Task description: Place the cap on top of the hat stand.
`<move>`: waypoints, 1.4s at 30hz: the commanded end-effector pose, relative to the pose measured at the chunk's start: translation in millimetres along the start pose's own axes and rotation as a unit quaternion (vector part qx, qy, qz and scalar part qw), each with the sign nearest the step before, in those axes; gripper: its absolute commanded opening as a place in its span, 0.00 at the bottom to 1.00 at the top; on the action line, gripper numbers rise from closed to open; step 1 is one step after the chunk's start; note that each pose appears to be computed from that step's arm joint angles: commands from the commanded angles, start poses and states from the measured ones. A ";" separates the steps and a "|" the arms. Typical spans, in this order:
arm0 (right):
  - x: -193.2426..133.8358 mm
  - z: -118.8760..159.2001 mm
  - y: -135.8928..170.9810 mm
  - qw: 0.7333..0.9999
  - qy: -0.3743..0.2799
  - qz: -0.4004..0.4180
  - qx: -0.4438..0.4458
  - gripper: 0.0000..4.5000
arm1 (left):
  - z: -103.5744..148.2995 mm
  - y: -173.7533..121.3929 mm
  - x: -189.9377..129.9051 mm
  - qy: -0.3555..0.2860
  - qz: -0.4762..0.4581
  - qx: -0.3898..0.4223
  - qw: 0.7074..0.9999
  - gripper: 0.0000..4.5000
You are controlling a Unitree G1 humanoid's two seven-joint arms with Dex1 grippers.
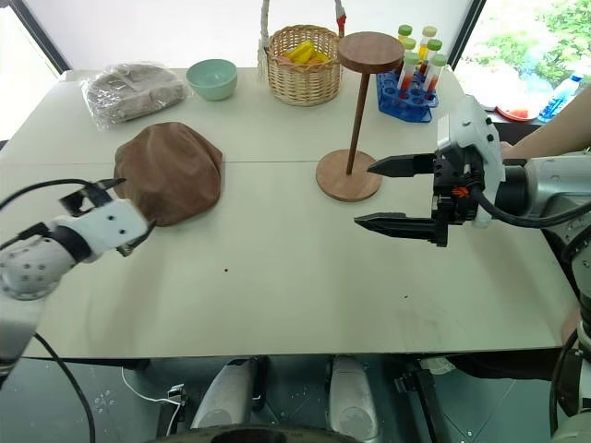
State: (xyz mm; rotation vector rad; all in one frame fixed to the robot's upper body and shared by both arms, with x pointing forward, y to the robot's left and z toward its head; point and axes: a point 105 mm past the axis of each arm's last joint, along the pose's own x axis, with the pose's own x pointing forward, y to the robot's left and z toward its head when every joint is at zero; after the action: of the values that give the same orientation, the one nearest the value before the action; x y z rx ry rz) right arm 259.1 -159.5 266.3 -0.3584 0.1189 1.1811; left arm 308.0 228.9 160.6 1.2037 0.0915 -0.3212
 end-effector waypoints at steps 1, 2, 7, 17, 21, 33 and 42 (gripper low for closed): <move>-0.4 13.9 2.8 0.999 -0.018 -0.011 -0.026 1.00 | 8.0 -0.1 11.5 -0.004 0.024 0.037 0.999 0.99; 0.3 14.7 3.3 0.999 -0.019 -0.012 -0.026 1.00 | 6.8 -0.8 15.5 0.002 0.029 0.043 0.999 0.99; 2.2 17.6 3.2 0.999 -0.026 -0.021 -0.028 1.00 | 3.1 -13.2 35.0 0.016 0.030 0.065 0.997 0.99; 8.2 24.6 9.1 0.999 -0.038 -0.015 -0.032 1.00 | 1.3 -26.5 67.1 0.030 0.032 0.068 0.997 0.99; 5.8 26.9 5.7 0.998 -0.040 -0.025 -0.032 1.00 | 24.5 -16.4 60.2 -0.002 0.043 0.065 0.997 0.99; 8.5 31.5 2.5 0.997 -0.058 -0.034 -0.027 1.00 | -8.9 -12.5 67.4 0.071 0.045 0.064 0.994 0.99; 10.9 34.0 2.6 0.997 -0.066 -0.036 -0.025 1.00 | -45.1 3.6 90.0 0.129 0.076 0.048 0.988 0.99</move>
State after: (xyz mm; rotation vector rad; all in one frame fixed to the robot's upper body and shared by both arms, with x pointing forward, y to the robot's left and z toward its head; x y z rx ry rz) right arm 262.2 -140.6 285.8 -0.3089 0.0067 1.1229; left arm 397.6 237.5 128.5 1.3330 0.1706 -0.0802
